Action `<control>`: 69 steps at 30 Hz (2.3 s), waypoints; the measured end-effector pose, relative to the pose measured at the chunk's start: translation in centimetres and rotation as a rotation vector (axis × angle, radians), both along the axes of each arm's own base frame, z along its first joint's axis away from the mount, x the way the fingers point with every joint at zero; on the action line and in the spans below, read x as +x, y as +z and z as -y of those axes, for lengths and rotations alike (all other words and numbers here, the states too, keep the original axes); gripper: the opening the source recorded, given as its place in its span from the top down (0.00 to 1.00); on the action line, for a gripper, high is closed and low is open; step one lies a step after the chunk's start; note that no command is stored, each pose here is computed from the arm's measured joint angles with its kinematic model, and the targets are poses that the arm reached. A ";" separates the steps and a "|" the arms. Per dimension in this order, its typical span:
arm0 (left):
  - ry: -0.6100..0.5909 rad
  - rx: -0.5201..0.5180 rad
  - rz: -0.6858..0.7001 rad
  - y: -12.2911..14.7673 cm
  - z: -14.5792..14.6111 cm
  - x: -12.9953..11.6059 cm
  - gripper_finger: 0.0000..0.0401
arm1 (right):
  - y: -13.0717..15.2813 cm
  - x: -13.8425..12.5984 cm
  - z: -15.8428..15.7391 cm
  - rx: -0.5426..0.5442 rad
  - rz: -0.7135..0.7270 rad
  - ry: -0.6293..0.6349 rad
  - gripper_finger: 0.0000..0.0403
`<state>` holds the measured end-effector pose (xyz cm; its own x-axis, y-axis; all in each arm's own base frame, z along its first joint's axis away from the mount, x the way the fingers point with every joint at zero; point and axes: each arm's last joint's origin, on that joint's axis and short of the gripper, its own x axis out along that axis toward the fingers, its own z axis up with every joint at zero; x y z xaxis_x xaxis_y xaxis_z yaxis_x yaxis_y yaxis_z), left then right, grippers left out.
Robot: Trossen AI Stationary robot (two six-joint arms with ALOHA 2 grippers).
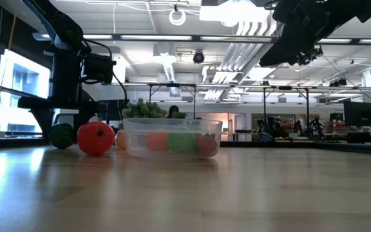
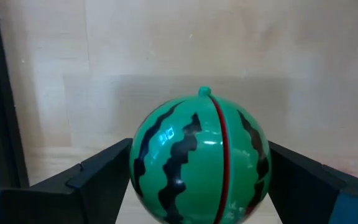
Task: Pick and placing Produce into tupperware
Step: Put the watermelon into the transparent bin
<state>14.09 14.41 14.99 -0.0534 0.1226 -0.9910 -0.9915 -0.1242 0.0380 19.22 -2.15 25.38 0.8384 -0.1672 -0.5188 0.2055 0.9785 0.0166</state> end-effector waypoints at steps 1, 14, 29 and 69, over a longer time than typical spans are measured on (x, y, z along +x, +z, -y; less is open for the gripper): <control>0.000 0.001 -0.001 0.0 0.0 0.0 0.19 | 0.0 0.0 0.0 0.000 0.000 0.000 0.82; 0.011 0.020 -0.015 0.0 -0.1 0.0 0.23 | 0.0 0.0 0.0 0.000 0.000 0.000 0.82; 0.014 0.014 -0.016 0.0 0.0 -0.1 0.17 | 0.0 0.0 0.0 0.000 0.001 0.000 0.82; 0.011 0.028 -0.061 -0.3 -0.1 -0.1 0.30 | 0.0 0.0 0.0 0.000 0.000 0.000 0.82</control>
